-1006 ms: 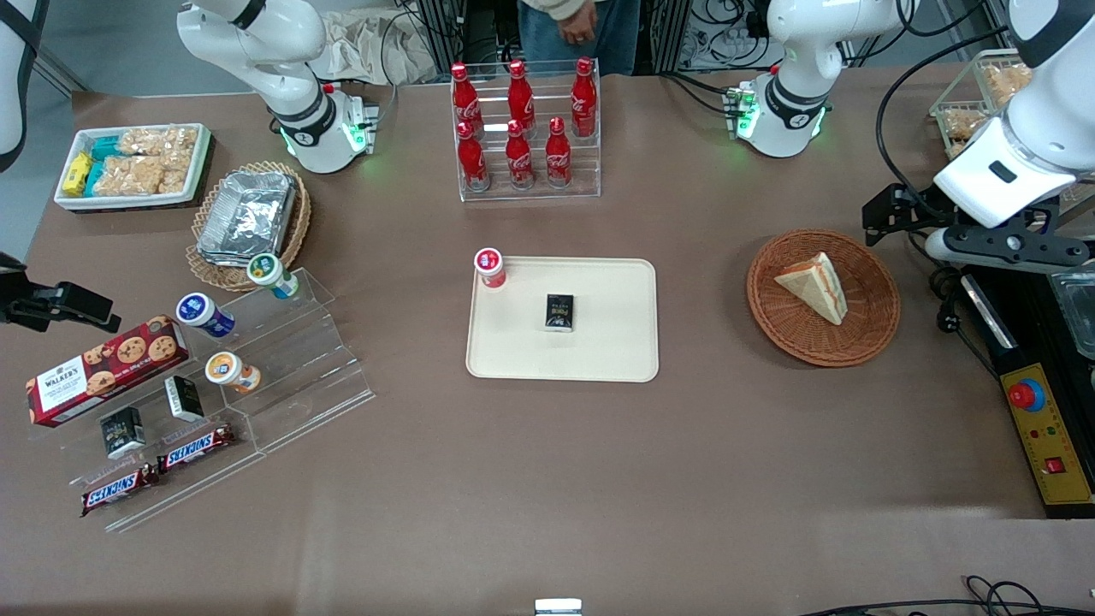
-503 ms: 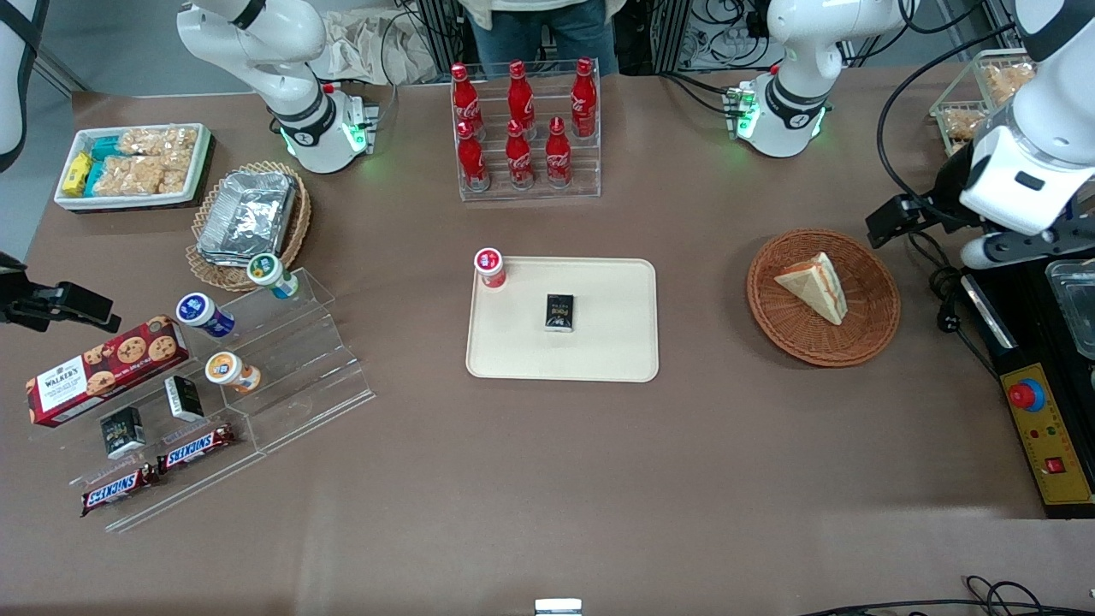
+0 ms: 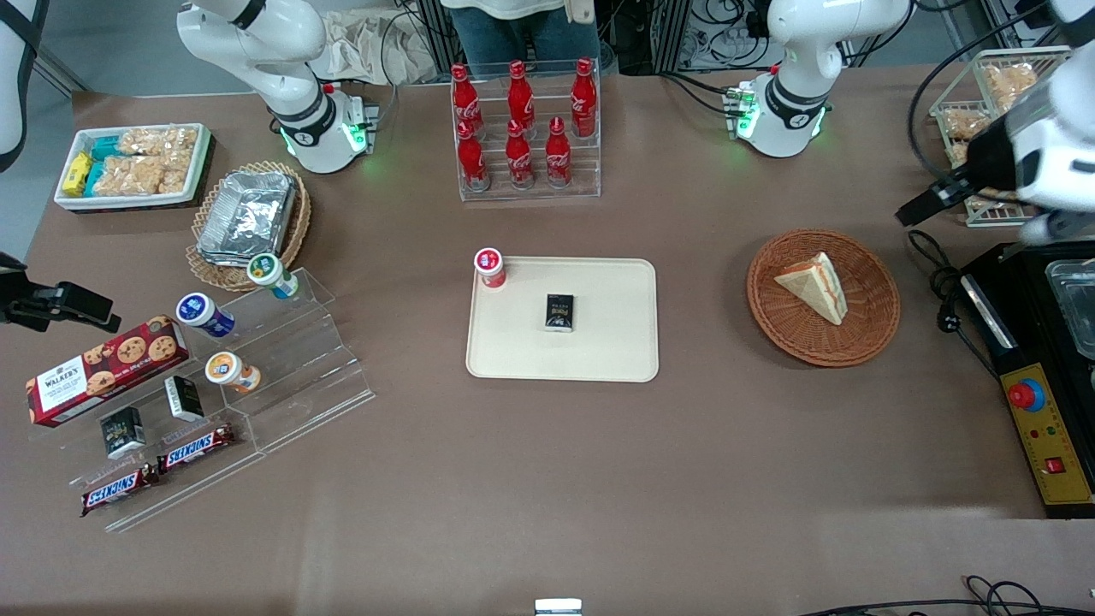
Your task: Place sandwich from basket to tray
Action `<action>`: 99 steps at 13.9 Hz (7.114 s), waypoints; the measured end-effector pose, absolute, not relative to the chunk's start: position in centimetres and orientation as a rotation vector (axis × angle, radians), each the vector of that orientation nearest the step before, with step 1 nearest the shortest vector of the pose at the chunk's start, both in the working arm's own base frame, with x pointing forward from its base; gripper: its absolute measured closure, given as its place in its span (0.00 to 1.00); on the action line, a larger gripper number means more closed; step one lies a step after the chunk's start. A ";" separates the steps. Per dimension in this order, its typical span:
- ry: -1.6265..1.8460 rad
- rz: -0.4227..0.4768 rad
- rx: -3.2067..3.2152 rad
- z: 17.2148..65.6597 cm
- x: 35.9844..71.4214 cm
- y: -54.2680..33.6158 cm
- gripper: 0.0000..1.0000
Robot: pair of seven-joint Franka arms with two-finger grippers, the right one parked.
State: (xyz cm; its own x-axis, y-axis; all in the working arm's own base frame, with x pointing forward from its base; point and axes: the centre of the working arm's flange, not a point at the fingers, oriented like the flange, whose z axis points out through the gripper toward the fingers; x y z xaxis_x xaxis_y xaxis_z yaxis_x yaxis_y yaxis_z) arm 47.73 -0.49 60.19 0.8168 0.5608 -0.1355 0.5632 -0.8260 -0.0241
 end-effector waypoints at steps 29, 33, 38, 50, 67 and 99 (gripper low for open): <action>1.077 -0.062 2.906 27.6 44.8 -2.6 0.00; 1.092 -0.061 2.895 26.5 44.9 -2.6 0.00; 1.100 -0.062 2.892 26.4 44.9 -2.6 0.00; 1.085 -0.026 2.925 34.4 43.8 -2.9 0.00; 1.069 -0.094 2.936 25.7 44.2 -2.4 0.00; 1.099 -0.162 2.941 23.1 41.8 -0.3 0.00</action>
State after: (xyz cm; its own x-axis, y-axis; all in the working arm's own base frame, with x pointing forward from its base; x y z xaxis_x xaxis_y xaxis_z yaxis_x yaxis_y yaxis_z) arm 41.82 -0.34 23.09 0.7504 0.6540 -0.0958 0.6538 -0.7557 -0.0380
